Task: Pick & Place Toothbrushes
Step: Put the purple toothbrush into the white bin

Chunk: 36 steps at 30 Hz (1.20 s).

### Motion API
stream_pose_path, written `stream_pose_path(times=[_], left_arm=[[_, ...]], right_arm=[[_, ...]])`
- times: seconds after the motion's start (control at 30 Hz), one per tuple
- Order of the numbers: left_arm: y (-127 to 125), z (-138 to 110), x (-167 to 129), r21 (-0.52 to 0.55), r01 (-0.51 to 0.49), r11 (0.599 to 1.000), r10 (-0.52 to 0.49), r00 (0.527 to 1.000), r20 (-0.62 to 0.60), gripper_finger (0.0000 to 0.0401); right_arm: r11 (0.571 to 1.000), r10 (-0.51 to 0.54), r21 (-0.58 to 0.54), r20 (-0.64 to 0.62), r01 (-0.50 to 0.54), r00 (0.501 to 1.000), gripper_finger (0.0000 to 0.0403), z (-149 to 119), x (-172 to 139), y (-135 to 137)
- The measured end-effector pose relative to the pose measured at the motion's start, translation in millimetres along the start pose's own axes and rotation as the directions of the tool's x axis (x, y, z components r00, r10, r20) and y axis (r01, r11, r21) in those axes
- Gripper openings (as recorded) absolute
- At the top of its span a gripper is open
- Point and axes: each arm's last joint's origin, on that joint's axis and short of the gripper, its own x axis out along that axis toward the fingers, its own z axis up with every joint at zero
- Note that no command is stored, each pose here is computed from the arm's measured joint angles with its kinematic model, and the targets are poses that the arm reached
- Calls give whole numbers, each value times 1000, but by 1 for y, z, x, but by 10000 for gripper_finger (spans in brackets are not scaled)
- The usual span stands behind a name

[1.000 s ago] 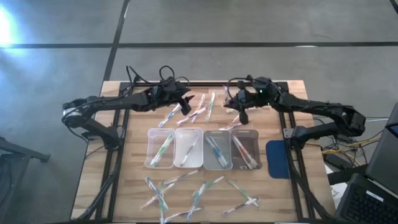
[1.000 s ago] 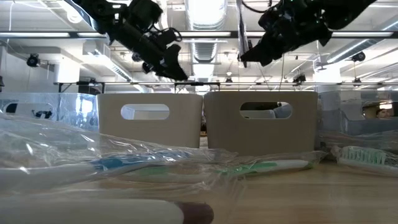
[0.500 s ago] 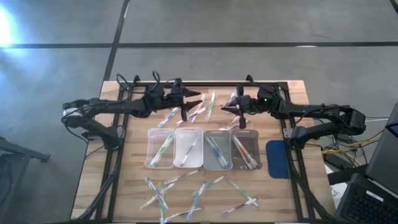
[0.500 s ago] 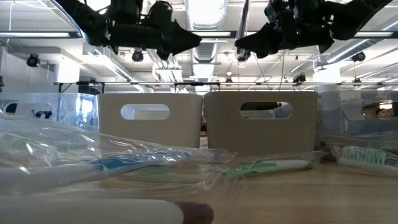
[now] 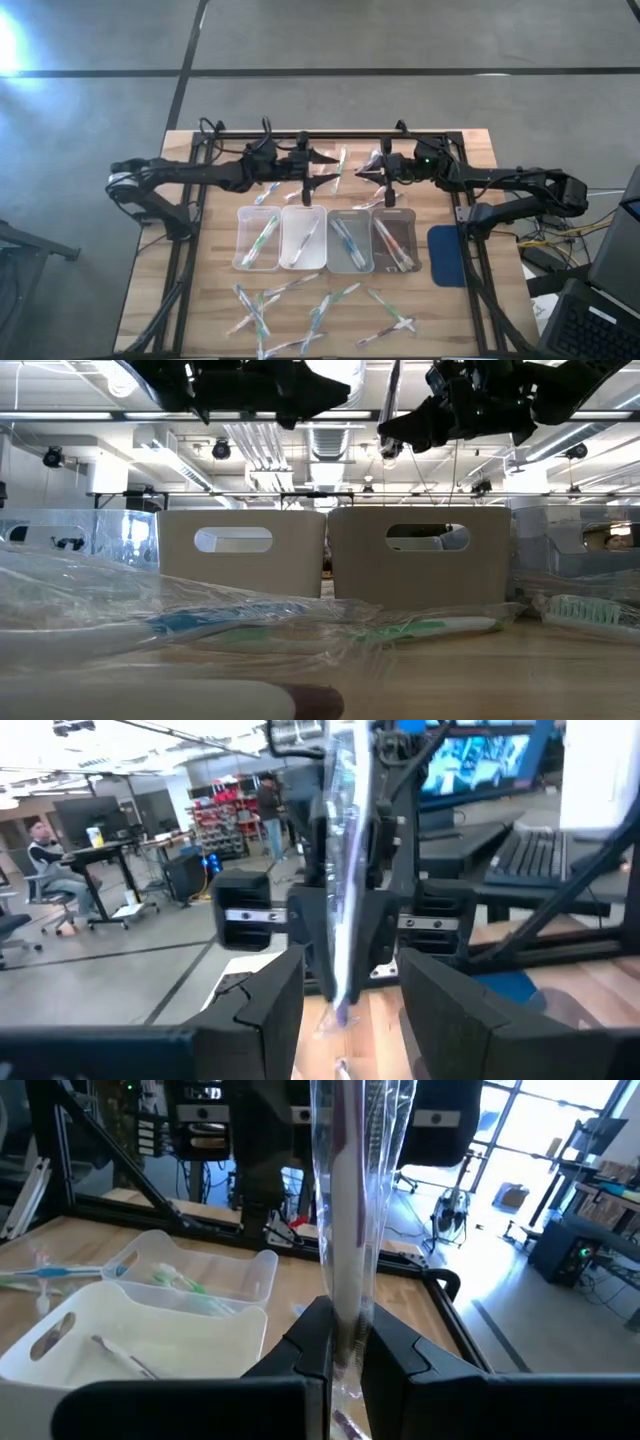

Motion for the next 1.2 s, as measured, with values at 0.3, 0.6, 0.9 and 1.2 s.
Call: stream_pose_path(times=[0.3,0.6,0.9,1.2], left_arm=[[3,7,27,14,6,1000,-5,1000,-27,170],[2,4,40,12,18,1000,-17,999,-35,170],[0,5,40,16,28,999,-28,999,-31,170],[-1,2,40,8,38,999,-38,997,-69,170]], right_arm=[[1000,3,28,-1,-3,1000,23,0,0,1],[999,15,31,8,-15,1000,23,1,2,4],[998,42,35,28,-43,999,23,-5,24,5],[995,56,87,-24,-53,998,23,-13,49,-3]])
